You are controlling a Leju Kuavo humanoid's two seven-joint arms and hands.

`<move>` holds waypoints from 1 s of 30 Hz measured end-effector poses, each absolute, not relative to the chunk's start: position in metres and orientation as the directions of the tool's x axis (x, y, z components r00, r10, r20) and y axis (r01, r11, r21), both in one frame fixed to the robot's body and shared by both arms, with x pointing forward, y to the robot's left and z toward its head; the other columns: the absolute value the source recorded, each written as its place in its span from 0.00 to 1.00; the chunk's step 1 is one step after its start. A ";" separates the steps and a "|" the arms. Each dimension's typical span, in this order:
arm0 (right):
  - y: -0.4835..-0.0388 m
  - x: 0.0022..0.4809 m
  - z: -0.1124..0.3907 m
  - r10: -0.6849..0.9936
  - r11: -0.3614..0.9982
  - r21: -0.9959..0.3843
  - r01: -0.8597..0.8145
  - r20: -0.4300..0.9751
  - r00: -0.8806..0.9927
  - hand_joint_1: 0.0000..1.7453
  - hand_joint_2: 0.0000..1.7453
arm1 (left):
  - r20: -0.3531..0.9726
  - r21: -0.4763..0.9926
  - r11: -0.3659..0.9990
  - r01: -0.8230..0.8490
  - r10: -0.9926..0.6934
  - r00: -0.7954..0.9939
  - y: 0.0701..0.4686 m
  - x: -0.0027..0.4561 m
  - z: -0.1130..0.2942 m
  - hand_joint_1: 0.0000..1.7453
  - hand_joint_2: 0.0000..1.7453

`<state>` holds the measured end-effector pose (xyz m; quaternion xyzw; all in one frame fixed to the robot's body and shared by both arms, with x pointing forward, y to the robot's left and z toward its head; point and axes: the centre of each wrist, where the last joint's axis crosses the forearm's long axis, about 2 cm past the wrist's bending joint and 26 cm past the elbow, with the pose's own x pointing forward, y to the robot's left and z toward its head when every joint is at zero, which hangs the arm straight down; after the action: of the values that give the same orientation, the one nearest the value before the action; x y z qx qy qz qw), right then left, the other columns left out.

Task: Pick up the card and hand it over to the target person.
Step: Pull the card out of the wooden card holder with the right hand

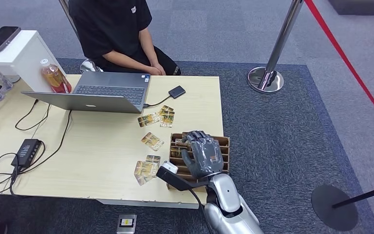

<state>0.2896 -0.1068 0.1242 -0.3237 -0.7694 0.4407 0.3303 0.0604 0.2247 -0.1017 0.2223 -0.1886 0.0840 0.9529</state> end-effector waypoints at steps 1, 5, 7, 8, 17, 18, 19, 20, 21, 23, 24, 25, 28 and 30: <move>-0.107 0.290 0.124 0.789 0.402 -0.893 0.205 0.223 -0.573 0.47 1.00 | 0.396 0.392 0.887 -0.244 0.077 0.915 0.225 0.060 -0.102 0.00 0.00; -0.104 0.290 0.123 0.781 0.401 -0.896 0.192 0.225 -0.582 0.53 1.00 | 0.393 0.394 0.886 -0.246 0.079 0.916 0.224 0.060 -0.102 0.00 0.00; -0.102 0.289 0.122 0.776 0.403 -0.897 0.184 0.227 -0.589 0.55 1.00 | 0.393 0.394 0.885 -0.246 0.080 0.916 0.224 0.060 -0.102 0.00 0.00; -0.101 0.289 0.121 0.773 0.402 -0.898 0.180 0.228 -0.592 0.55 1.00 | 0.393 0.395 0.885 -0.247 0.080 0.916 0.225 0.060 -0.102 0.00 0.00; -0.093 0.289 0.123 0.758 0.406 -0.900 0.160 0.234 -0.609 0.53 1.00 | 0.387 0.397 0.885 -0.244 0.080 0.919 0.224 0.061 -0.102 0.00 0.00; -0.092 0.290 0.123 0.755 0.406 -0.901 0.154 0.235 -0.612 0.53 1.00 | 0.385 0.399 0.884 -0.245 0.082 0.919 0.224 0.061 -0.102 0.00 0.00; -0.091 0.291 0.123 0.753 0.405 -0.902 0.150 0.236 -0.615 0.52 1.00 | 0.383 0.400 0.883 -0.247 0.083 0.920 0.224 0.061 -0.101 0.00 0.00; -0.089 0.292 0.124 0.750 0.404 -0.903 0.145 0.236 -0.618 0.52 1.00 | 0.380 0.401 0.881 -0.249 0.087 0.921 0.224 0.061 -0.101 0.00 0.00; -0.088 0.293 0.125 0.747 0.404 -0.904 0.142 0.236 -0.622 0.52 1.00 | 0.379 0.402 0.880 -0.251 0.090 0.921 0.224 0.061 -0.101 0.00 0.00; -0.086 0.295 0.126 0.742 0.404 -0.904 0.139 0.235 -0.628 0.52 1.00 | 0.376 0.403 0.879 -0.255 0.096 0.922 0.223 0.061 -0.101 0.00 0.00; -0.085 0.296 0.127 0.740 0.403 -0.905 0.137 0.234 -0.630 0.52 1.00 | 0.374 0.403 0.878 -0.257 0.098 0.922 0.223 0.061 -0.101 0.00 0.00; -0.084 0.297 0.127 0.739 0.403 -0.905 0.136 0.234 -0.632 0.52 1.00 | 0.373 0.403 0.878 -0.258 0.100 0.922 0.223 0.061 -0.101 0.00 0.00; -0.083 0.299 0.128 0.737 0.400 -0.907 0.131 0.233 -0.635 0.52 1.00 | 0.372 0.404 0.877 -0.259 0.101 0.923 0.223 0.061 -0.101 0.00 0.00; -0.082 0.300 0.128 0.736 0.398 -0.908 0.128 0.233 -0.635 0.52 1.00 | 0.372 0.404 0.877 -0.260 0.102 0.923 0.223 0.061 -0.101 0.00 0.00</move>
<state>0.3000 -0.0824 0.1282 -0.2799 -0.7714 0.4718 0.3224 0.0609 0.2230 -0.1012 0.2290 -0.1722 0.0948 0.9534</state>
